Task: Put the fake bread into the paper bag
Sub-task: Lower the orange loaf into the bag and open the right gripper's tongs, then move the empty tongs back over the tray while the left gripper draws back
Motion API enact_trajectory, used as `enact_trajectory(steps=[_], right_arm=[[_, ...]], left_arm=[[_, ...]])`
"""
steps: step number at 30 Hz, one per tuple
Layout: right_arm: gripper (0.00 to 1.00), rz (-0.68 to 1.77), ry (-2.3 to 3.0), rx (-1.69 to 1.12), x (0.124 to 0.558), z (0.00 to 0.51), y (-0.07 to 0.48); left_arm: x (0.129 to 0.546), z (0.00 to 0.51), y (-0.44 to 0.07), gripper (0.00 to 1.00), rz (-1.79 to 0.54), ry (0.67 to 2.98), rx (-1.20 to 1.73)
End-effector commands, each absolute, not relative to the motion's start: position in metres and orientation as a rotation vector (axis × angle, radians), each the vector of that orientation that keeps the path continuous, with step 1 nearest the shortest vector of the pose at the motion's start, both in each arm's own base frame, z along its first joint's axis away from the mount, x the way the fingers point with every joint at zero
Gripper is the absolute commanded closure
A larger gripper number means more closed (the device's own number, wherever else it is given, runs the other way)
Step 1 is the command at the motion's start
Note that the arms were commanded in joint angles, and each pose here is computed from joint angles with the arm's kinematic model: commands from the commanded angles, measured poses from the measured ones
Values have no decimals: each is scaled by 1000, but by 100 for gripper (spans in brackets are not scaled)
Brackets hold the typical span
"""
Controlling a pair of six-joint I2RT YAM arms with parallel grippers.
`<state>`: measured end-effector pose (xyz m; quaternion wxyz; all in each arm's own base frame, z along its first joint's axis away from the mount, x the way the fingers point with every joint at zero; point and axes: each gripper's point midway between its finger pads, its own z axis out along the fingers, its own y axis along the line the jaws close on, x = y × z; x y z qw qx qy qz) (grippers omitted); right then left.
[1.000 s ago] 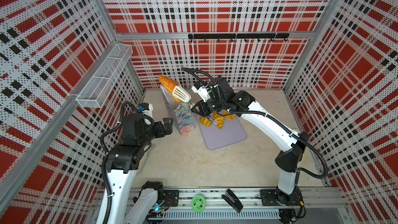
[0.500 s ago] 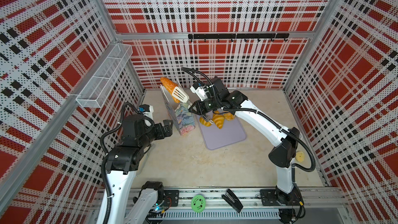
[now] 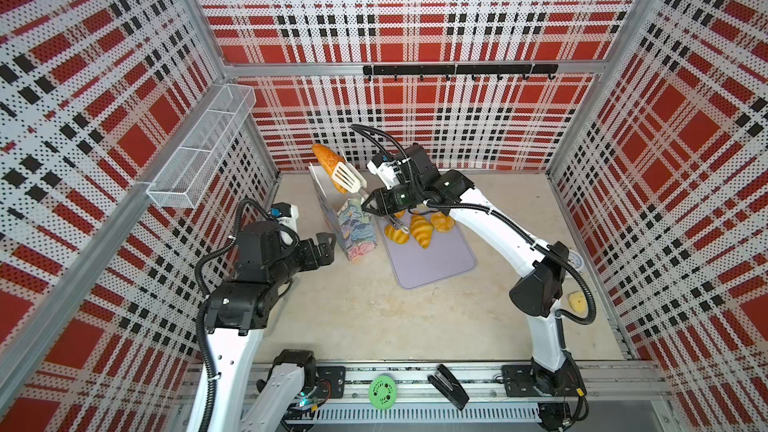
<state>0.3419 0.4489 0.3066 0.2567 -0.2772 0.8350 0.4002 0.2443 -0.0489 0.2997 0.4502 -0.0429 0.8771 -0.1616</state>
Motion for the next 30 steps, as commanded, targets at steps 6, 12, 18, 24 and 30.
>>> enact_trajectory(steps=[6, 12, 18, 24, 30], right_arm=[[56, 1097, 2171, -770, 347, 329, 452], [53, 1067, 2160, -769, 347, 336, 446], [52, 1026, 2156, -762, 348, 340, 439], [52, 978, 2114, -769, 344, 357, 427], [51, 936, 2057, -791, 336, 375, 413]], left_arm=[[240, 298, -49, 1, -414, 2168, -121], [240, 298, -49, 1, -407, 2175, -121], [241, 300, -49, 1, -400, 2179, -117], [239, 300, -51, 1, -385, 2185, -104], [235, 295, -57, 1, -358, 2188, -130]])
